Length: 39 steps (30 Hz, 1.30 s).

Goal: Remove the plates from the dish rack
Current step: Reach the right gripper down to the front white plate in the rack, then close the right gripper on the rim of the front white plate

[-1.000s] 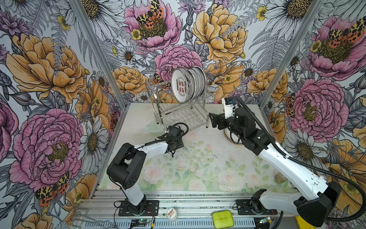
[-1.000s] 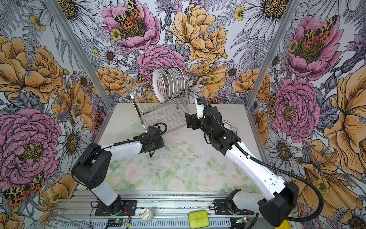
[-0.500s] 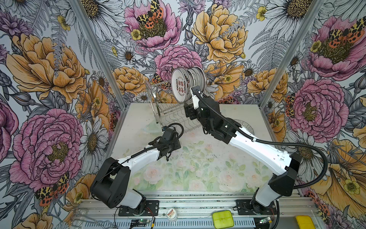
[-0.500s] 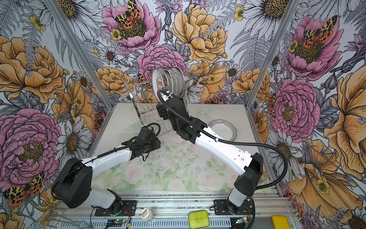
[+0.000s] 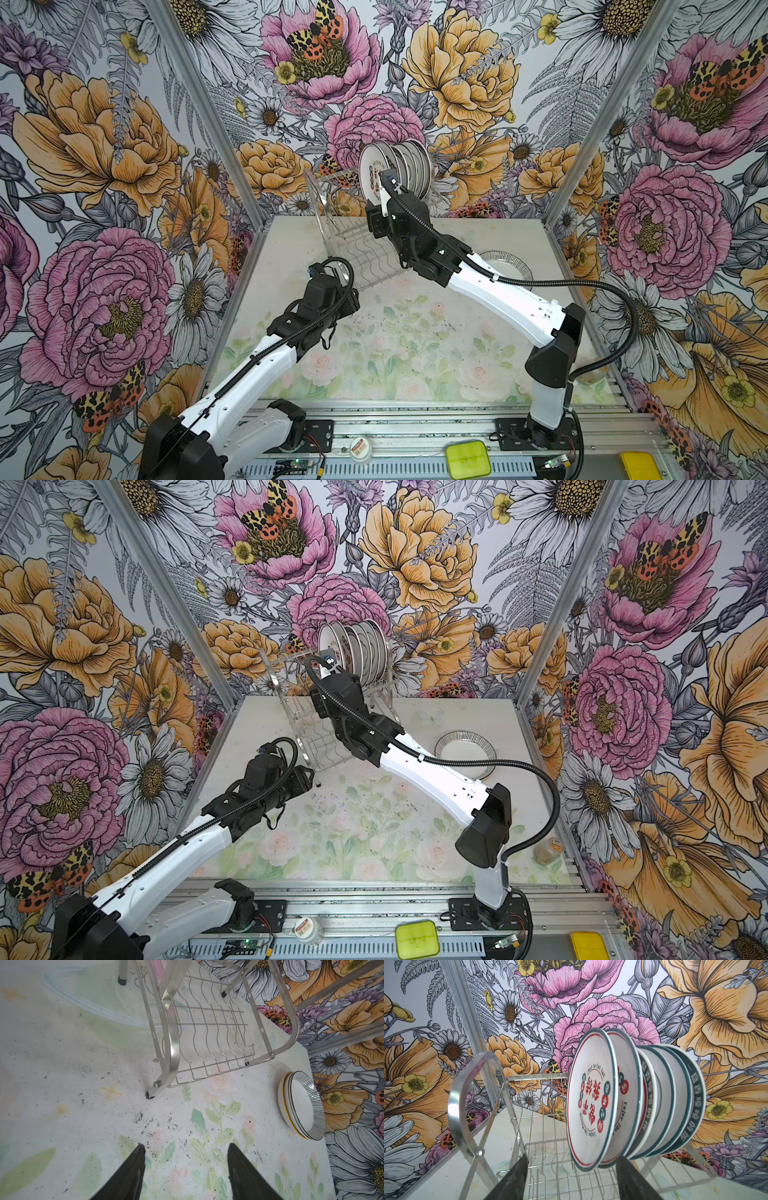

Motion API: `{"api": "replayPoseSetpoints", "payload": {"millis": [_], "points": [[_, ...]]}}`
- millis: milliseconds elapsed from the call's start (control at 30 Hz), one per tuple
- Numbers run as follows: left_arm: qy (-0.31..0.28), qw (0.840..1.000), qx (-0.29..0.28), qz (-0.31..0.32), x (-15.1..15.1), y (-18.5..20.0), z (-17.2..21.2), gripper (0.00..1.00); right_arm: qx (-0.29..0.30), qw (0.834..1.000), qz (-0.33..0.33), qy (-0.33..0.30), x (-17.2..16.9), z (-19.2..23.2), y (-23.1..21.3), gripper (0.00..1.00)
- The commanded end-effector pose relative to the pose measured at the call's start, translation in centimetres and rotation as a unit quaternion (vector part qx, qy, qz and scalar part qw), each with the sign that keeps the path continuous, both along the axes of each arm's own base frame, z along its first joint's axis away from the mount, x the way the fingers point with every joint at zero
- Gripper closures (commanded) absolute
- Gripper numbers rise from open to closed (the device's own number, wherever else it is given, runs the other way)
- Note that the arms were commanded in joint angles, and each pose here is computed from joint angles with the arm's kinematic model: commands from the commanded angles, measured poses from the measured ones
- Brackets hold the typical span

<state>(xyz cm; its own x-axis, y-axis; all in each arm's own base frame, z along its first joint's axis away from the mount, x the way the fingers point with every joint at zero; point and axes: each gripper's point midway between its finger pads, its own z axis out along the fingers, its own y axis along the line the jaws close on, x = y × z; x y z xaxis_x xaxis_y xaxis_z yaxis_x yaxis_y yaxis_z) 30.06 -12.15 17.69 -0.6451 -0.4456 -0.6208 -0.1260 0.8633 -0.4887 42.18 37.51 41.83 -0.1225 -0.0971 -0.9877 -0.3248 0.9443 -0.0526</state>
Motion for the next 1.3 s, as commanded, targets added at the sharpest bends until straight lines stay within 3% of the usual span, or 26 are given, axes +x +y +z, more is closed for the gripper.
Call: {"api": "replayPoseSetpoints", "payload": {"millis": [0, 333, 1267], "points": [[0.013, 1.0, 0.003, -0.008, -1.0, 0.9, -0.8, 0.36, 0.014, 0.999, -0.029, -0.01, 1.0, 1.0, -0.5, 0.32], [0.009, 1.0, -0.007, 0.0, -0.7, 2.2, -0.3, 0.36, 0.024, 0.997, -0.067, -0.004, 3.0, 0.1, -1.8, 0.33], [0.011, 1.0, -0.011, 0.015, -0.7, 3.7, -0.5, 0.36, 0.052, 0.997, -0.057, 0.008, 6.1, -1.2, -1.1, 0.45]]}}
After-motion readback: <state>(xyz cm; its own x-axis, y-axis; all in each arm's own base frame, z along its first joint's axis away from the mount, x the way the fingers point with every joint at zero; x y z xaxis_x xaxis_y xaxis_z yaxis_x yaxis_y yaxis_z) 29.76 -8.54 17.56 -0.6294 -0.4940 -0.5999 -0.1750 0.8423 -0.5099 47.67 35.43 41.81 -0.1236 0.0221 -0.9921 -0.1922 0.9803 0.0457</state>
